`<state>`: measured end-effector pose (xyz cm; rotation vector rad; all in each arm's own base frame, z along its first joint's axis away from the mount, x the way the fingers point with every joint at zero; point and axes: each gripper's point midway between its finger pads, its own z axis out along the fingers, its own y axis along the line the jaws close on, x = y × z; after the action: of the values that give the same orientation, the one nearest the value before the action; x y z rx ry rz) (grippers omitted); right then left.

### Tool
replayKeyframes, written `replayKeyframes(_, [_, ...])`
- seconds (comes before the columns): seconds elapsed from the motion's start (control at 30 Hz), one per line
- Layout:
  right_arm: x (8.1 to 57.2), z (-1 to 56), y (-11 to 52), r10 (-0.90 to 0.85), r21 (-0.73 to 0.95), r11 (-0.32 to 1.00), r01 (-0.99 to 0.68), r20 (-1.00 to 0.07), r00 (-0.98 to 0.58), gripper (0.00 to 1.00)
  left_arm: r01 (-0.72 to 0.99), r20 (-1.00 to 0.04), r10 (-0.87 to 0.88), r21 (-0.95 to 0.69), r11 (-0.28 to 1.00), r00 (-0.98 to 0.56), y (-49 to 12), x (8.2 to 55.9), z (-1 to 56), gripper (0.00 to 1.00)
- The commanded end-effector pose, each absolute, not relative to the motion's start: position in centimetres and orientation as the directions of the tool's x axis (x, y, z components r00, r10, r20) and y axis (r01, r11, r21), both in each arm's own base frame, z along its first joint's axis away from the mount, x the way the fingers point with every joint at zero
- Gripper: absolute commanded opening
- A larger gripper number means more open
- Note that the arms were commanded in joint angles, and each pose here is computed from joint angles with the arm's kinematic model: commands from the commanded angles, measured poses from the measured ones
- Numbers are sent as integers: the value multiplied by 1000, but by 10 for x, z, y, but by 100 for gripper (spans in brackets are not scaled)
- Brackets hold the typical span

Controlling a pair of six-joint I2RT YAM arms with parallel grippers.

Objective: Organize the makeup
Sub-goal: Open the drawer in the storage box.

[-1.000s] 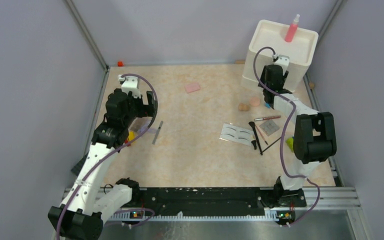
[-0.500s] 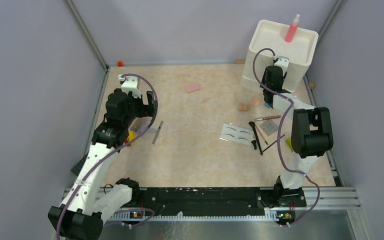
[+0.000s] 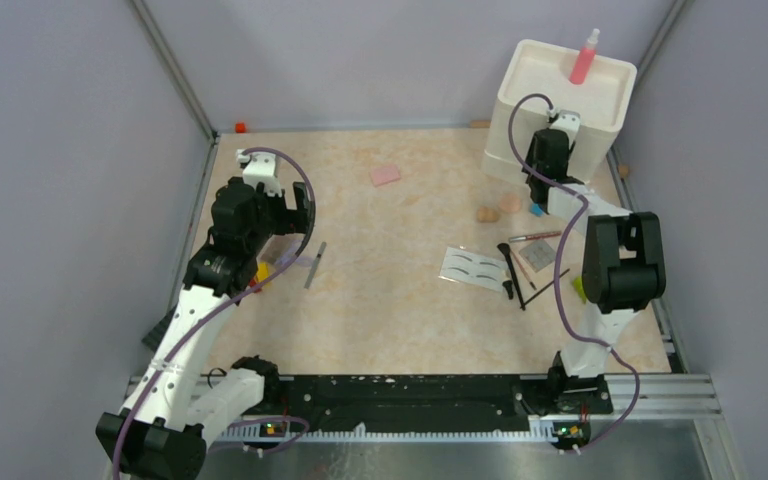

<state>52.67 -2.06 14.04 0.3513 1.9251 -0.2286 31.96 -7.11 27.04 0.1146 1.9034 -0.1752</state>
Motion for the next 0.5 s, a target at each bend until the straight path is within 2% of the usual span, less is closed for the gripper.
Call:
replayKeyframes(0.0, [548,174,-22,149,58,938,341,-958,-246,43,178,-957,-12,-67,982,-290,-73,325,280,99])
replayKeyframes(0.1, [551,172,-21,151,59,940,337,-956,-253,33,178,-957,-12,-67,982,-290,-73,325,281,99])
replayKeyframes(0.2, [550,172,-20,155,64,940,335,-955,-254,16,176,-957,-12,-66,982,-290,-72,324,281,99])
replayKeyframes(0.27, [549,171,-20,159,68,940,335,-954,-253,9,177,-958,-12,-66,982,-287,-72,324,281,99])
replayKeyframes(0.37, [543,170,-19,182,85,936,341,-948,-262,1,177,-958,-13,-66,982,-287,-72,324,281,99])
replayKeyframes(0.47, [534,168,-14,212,121,937,327,-943,-258,0,176,-958,-12,-65,982,-286,-72,324,282,99])
